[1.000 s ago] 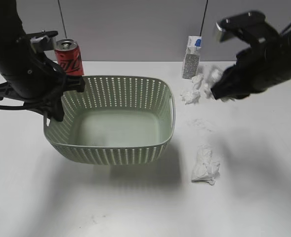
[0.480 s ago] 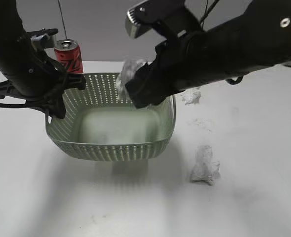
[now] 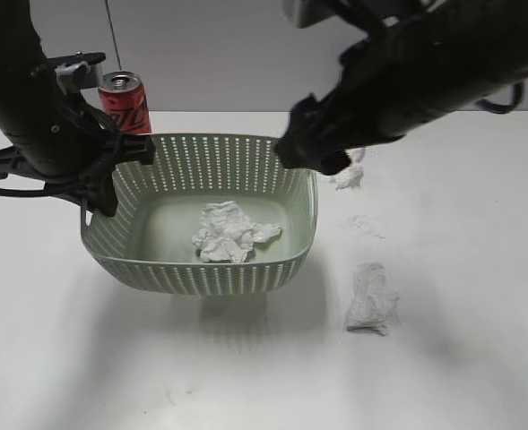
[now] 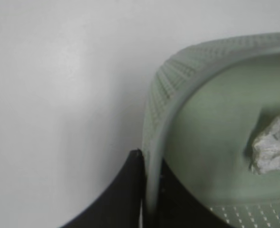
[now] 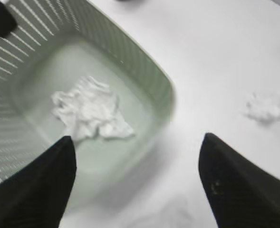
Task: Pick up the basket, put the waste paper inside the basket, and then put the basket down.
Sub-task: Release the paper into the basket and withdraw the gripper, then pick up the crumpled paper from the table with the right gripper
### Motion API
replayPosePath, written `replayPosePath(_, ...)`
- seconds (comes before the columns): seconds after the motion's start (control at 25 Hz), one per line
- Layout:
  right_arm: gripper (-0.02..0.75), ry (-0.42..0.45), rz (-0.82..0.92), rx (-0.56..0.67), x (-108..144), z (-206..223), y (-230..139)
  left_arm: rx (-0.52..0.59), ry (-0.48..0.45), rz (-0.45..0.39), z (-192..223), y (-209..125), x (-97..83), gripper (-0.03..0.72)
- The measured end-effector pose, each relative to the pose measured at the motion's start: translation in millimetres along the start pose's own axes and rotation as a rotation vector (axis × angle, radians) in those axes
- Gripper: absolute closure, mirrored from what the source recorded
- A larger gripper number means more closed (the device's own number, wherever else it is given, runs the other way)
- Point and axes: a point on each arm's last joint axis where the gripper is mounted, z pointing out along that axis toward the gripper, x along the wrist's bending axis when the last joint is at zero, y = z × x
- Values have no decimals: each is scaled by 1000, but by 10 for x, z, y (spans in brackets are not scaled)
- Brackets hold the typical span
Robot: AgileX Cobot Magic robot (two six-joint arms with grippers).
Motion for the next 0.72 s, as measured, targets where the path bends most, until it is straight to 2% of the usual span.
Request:
replayPosePath(0.16,141,-72,92,121,-286,-92,-398,-5,38,32,-1,6,35,683)
replayPosePath(0.32,143,-93,154,233,-336,73,-964,0,95,66,-5,4,86,683)
replayPosePath(0.4,143,-94,188,261,-334,184,-1132,-1,110,65,-7,5,99,683)
replayPosePath(0.72,144,-114,210,379,-414,705,-1487,52,120,48,106,-11,107,683)
